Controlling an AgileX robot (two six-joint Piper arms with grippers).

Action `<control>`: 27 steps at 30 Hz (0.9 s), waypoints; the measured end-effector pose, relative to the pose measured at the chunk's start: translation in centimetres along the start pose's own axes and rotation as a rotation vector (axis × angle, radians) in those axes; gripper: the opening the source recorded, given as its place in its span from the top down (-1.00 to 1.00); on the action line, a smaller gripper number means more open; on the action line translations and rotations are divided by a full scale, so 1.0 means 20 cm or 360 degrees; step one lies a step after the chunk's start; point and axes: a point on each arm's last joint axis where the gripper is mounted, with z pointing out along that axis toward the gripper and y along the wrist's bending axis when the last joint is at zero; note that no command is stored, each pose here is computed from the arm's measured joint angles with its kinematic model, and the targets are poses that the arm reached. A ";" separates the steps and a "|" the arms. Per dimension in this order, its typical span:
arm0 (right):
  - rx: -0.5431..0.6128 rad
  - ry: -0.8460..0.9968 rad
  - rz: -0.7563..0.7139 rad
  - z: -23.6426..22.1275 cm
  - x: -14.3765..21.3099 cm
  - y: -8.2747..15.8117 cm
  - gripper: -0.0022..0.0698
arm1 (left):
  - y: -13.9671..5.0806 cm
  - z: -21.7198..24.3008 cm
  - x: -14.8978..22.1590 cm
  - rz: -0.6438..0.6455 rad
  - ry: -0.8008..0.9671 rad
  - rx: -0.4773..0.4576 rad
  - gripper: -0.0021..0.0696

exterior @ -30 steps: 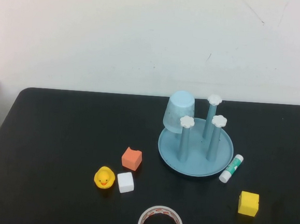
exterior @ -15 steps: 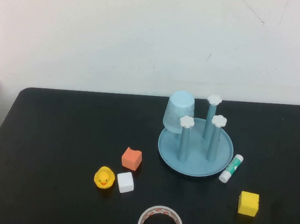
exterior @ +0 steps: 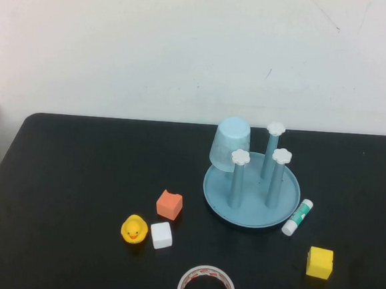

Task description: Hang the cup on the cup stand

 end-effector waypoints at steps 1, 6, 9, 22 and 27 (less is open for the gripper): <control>0.0000 0.0000 0.0000 0.00 0.00 0.00 0.94 | 0.00 0.00 0.00 0.0000 0.0000 0.0000 0.95; 0.0000 0.0000 0.0000 0.00 0.00 0.00 0.94 | 0.00 0.00 0.00 0.0000 0.0000 0.0000 0.95; 0.0000 0.0000 0.0000 0.00 0.00 0.00 0.94 | 0.00 0.00 0.00 0.0006 0.0000 0.0000 0.95; 0.0001 0.0000 -0.0002 0.00 0.00 0.00 0.94 | 0.00 0.00 0.00 0.0010 0.0000 0.0000 0.95; 0.0001 0.0000 -0.0002 0.00 0.00 0.00 0.94 | 0.00 0.00 0.00 0.0010 0.0000 0.0000 0.95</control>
